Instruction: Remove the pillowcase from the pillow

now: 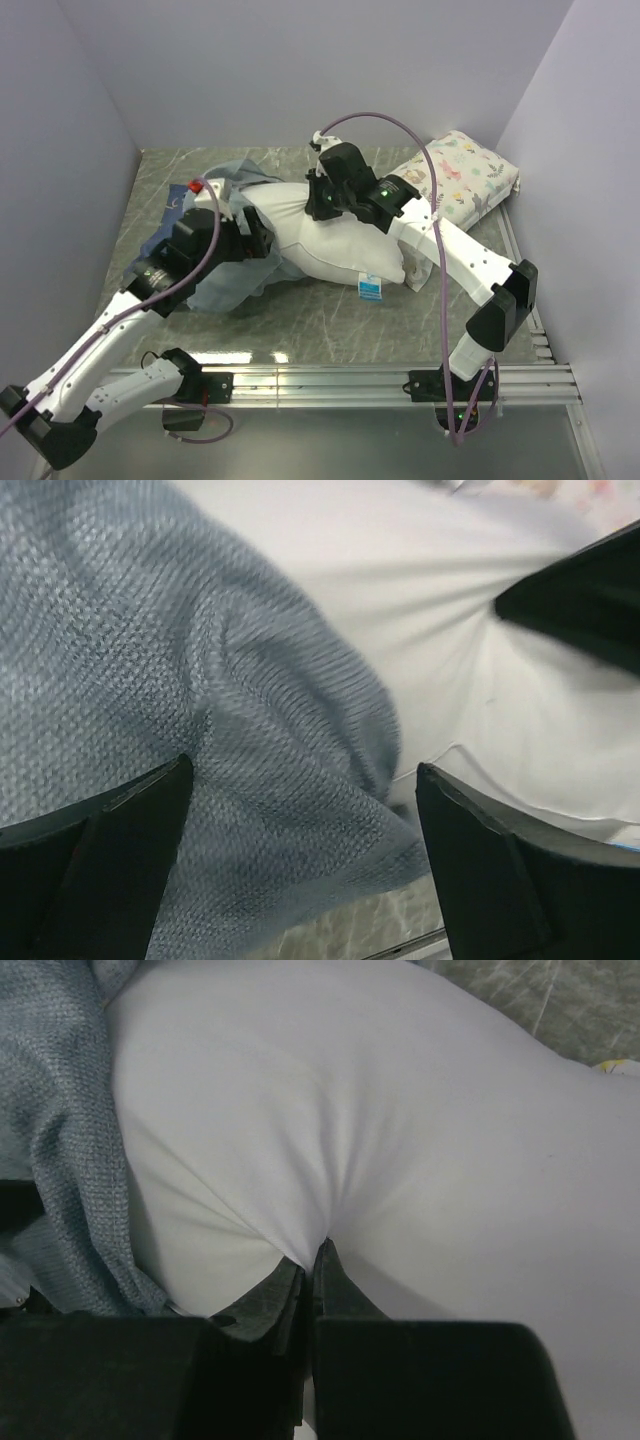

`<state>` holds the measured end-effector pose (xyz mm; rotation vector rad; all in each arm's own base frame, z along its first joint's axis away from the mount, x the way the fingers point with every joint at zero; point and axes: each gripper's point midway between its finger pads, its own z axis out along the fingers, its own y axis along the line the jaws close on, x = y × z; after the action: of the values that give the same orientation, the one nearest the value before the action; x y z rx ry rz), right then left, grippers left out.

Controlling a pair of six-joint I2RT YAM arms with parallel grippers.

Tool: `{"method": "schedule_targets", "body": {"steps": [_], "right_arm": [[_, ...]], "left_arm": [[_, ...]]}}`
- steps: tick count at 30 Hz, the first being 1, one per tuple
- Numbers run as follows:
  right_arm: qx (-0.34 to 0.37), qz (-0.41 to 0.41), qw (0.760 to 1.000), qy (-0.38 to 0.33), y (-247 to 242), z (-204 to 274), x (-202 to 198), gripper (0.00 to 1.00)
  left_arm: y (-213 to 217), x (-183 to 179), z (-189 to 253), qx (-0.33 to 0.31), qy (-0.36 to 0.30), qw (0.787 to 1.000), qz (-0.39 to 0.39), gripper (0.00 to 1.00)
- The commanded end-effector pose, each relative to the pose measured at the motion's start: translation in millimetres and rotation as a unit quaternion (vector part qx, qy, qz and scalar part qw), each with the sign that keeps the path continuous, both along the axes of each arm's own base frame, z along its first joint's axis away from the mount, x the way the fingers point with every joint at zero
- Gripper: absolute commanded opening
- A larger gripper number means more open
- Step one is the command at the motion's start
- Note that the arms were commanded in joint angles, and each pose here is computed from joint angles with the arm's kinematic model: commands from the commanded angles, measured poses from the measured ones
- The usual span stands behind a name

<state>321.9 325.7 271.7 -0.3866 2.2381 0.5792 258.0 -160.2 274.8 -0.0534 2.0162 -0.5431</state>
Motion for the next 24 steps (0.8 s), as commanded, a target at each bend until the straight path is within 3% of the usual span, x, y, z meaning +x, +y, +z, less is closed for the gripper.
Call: {"method": "schedule_targets", "body": {"steps": [1,4,7,8,11,19,21,24], "right_arm": [[0.091,-0.023,0.992,-0.08,7.2,71.6,23.9,0.0],[0.094,-0.024,0.992,-0.084,3.7,78.2,22.8,0.0],[0.097,-0.027,0.99,-0.095,-4.1,90.3,19.7,0.0],[0.099,-0.03,0.99,-0.097,-6.8,93.4,19.9,0.0],[0.105,-0.036,0.987,-0.113,-18.9,110.2,17.1,0.0],[0.148,-0.039,0.976,-0.158,-51.6,168.0,-9.8,0.0],[0.149,-0.045,0.974,-0.166,-61.2,175.8,-15.5,0.0],[0.162,-0.046,0.969,-0.18,-74.0,188.4,-28.5,0.0]], "left_arm": [[10.3,-1.2,-27.7,0.026,0.033,0.997,0.07,0.98],[10.2,0.6,-35.7,0.028,0.037,0.995,0.094,0.8],[19.6,5.0,-39.7,0.041,0.037,0.991,0.125,0.43],[27.6,2.6,-39.9,0.05,0.045,0.988,0.142,0.22],[60.0,6.1,-19.8,0.073,0.012,0.974,0.213,0.02],[161.3,35.0,22.9,0.046,-0.036,0.945,0.321,0.0],[190.3,42.6,13.8,0.055,-0.023,0.934,0.353,0.0],[205.3,58.1,-9.6,0.027,0.003,0.938,0.346,0.01]]}}
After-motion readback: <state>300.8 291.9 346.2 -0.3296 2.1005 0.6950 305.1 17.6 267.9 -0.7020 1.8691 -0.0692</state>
